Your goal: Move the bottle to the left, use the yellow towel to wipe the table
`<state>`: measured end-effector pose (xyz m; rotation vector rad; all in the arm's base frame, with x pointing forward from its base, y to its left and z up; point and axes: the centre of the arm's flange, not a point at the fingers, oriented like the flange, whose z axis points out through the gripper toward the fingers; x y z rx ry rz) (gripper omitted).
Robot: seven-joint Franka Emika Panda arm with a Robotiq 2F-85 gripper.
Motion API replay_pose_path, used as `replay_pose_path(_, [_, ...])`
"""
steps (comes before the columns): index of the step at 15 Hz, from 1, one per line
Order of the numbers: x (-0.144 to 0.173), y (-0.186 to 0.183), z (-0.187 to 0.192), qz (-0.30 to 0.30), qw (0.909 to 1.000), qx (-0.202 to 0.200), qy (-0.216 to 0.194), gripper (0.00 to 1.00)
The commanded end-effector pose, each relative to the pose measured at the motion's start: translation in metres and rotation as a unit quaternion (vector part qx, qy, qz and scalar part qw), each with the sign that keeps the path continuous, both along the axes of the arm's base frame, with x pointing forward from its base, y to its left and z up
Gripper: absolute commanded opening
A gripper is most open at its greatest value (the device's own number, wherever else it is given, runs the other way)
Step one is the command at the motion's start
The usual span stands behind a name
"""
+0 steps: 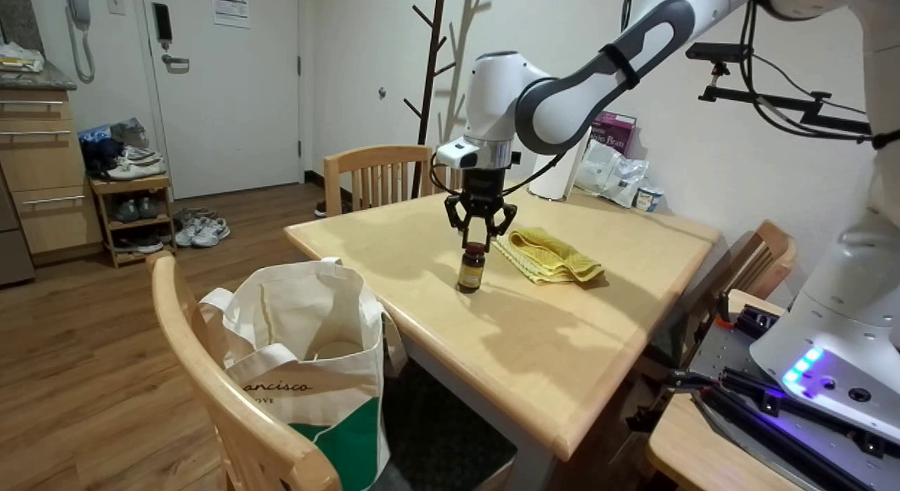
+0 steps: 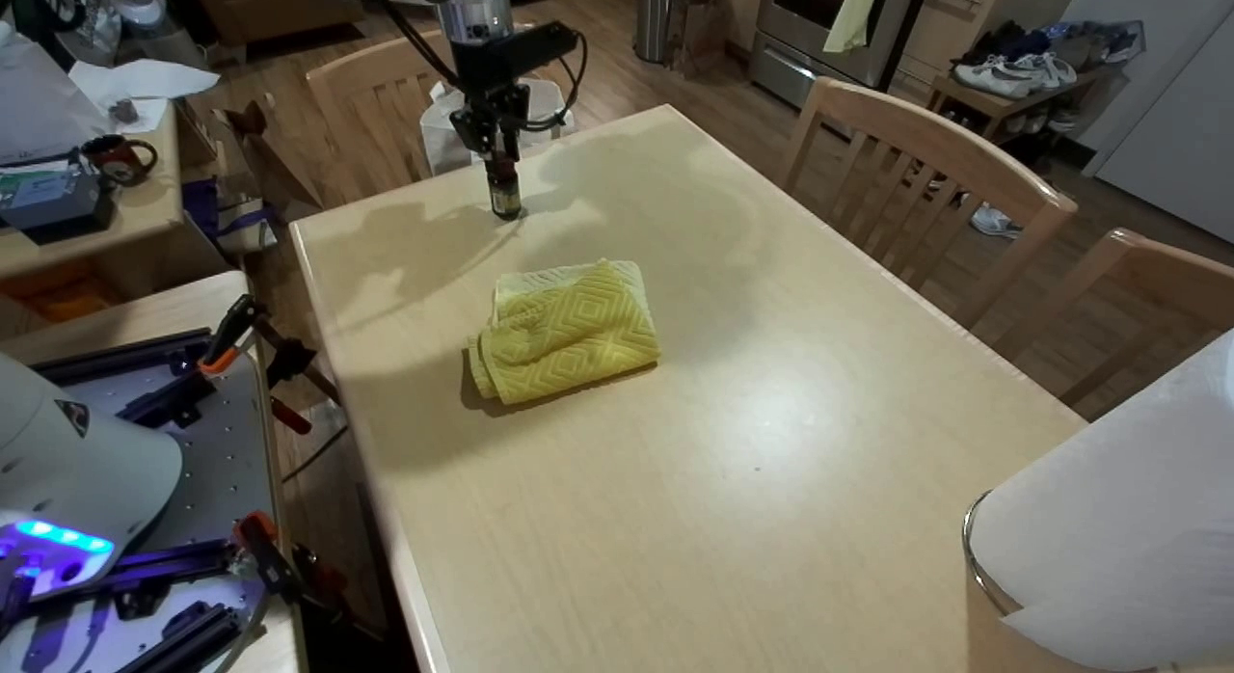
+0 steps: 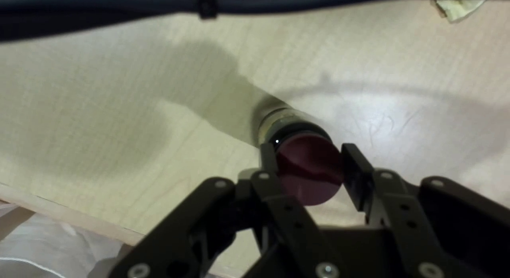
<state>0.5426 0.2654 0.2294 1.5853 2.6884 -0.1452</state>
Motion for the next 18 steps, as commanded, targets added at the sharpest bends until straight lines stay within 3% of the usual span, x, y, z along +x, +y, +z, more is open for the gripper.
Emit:
replay_pose_path(1, [-0.009, -0.002, -0.004, 0.031, 0.9994, -0.013, -0.004, 0.19])
replay_pose_path(2, [-0.01, -0.002, -0.004, 0.031, 0.9994, -0.017, -0.005, 0.69])
replay_pose_path(3, [-0.011, -0.002, -0.006, 0.032, 0.9993, -0.02, -0.003, 0.69])
replay_pose_path(7, [-0.006, -0.004, 0.001, -0.001, 0.9999, -0.016, -0.004, 0.94])
replay_pose_path(9, [0.005, -0.011, 0.015, -0.061, 0.998, -0.005, -0.012, 1.0])
replay_pose_path(12, [0.035, -0.031, 0.045, -0.142, 0.9894, 0.01, -0.025, 1.0])
replay_pose_path(15, [0.059, -0.064, 0.054, -0.219, 0.9746, 0.018, -0.041, 1.0])
replay_pose_path(18, [0.07, -0.101, 0.042, -0.295, 0.9533, 0.017, -0.061, 1.0])
